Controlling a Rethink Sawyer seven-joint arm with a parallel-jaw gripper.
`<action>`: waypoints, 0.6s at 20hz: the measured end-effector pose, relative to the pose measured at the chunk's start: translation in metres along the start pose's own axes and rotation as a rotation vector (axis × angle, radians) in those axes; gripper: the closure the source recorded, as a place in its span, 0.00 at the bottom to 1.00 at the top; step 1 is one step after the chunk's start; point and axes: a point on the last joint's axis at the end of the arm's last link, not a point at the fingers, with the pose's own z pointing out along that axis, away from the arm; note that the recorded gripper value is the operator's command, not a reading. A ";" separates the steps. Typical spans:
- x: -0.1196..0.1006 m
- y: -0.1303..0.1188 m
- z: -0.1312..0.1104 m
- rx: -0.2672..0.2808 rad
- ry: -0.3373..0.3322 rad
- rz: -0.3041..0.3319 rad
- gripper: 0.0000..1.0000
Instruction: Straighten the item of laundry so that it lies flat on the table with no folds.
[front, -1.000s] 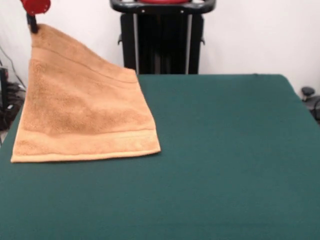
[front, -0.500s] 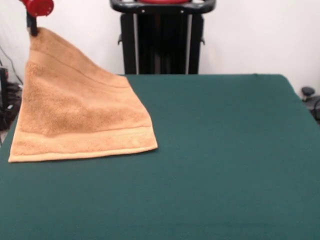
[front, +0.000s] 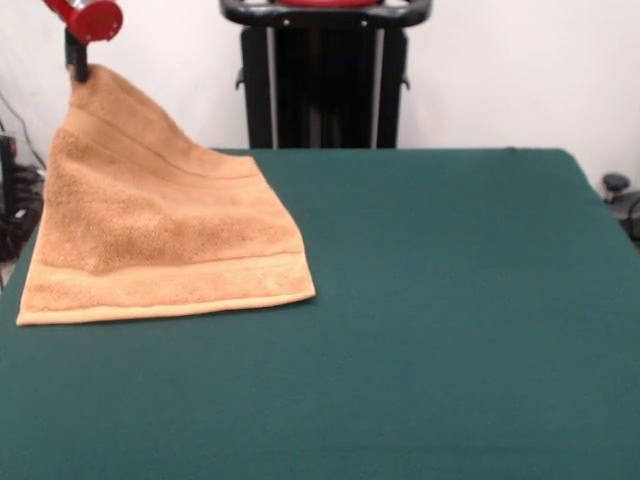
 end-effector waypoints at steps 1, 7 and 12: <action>0.000 0.000 0.000 0.000 0.000 -0.001 0.00; 0.001 0.006 0.000 0.000 -0.024 -0.036 0.00; 0.000 0.011 0.001 -0.009 -0.039 -0.050 0.00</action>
